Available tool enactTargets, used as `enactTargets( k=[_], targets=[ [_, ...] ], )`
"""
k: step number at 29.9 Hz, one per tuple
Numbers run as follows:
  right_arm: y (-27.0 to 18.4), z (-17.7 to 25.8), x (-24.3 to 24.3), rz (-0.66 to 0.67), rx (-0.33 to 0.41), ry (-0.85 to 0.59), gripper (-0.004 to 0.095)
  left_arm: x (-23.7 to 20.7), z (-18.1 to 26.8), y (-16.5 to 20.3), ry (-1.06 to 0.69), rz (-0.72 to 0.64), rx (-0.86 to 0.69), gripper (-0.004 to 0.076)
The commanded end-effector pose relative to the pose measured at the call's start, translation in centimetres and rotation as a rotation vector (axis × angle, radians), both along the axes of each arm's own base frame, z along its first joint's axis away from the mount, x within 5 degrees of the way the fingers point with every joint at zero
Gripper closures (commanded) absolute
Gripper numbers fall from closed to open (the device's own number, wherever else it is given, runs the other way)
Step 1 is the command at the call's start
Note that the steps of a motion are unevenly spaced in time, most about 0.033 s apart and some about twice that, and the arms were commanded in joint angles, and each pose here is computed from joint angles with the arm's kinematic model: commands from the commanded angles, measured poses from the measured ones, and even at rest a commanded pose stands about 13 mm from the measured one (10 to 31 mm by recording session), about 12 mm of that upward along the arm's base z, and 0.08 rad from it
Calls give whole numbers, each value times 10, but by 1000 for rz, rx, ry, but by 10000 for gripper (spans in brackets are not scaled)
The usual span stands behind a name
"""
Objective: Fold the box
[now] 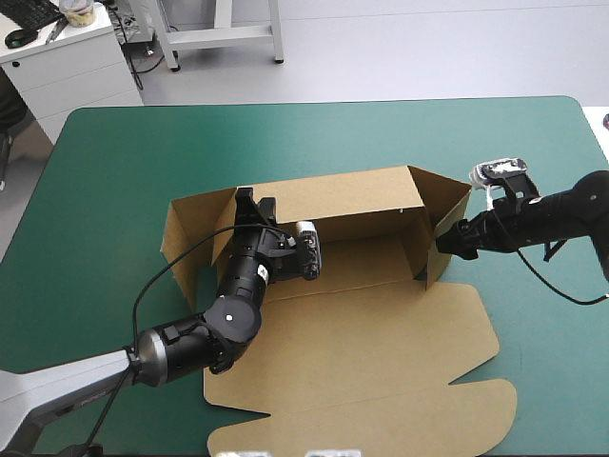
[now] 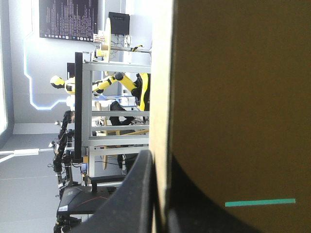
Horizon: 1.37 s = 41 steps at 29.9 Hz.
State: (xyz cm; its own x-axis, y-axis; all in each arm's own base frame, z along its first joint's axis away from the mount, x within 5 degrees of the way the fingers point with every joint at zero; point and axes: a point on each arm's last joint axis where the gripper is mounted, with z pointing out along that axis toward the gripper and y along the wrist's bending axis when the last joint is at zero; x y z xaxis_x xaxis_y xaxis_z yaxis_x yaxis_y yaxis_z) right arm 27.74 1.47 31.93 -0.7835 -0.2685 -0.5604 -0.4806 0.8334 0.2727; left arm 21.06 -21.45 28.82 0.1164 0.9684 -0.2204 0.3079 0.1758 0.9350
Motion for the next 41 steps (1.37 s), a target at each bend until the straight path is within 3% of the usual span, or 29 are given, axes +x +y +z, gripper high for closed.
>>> enactTargets(
  k=[1,8,15,22,27,34,41],
  targets=[
    [12,20,-10,38,94,-22,140,0,17,6,-44,39,-55,734],
    [40,20,-19,102,144,65,140,0,17,6,-44,39,-55,734],
    [57,28,-27,138,192,62,140,0,17,7,-45,41,-55,734],
    [61,67,-47,157,259,-58,140,0,17,7,-45,41,-55,734],
    [54,110,-39,20,267,-222,140,0,17,7,-45,42,-55,734],
    [34,145,-2,-221,144,-323,140,1,18,8,-50,52,-53,734],
    [19,138,52,-360,-10,-276,139,1,18,8,-54,57,-51,734]
  ],
)
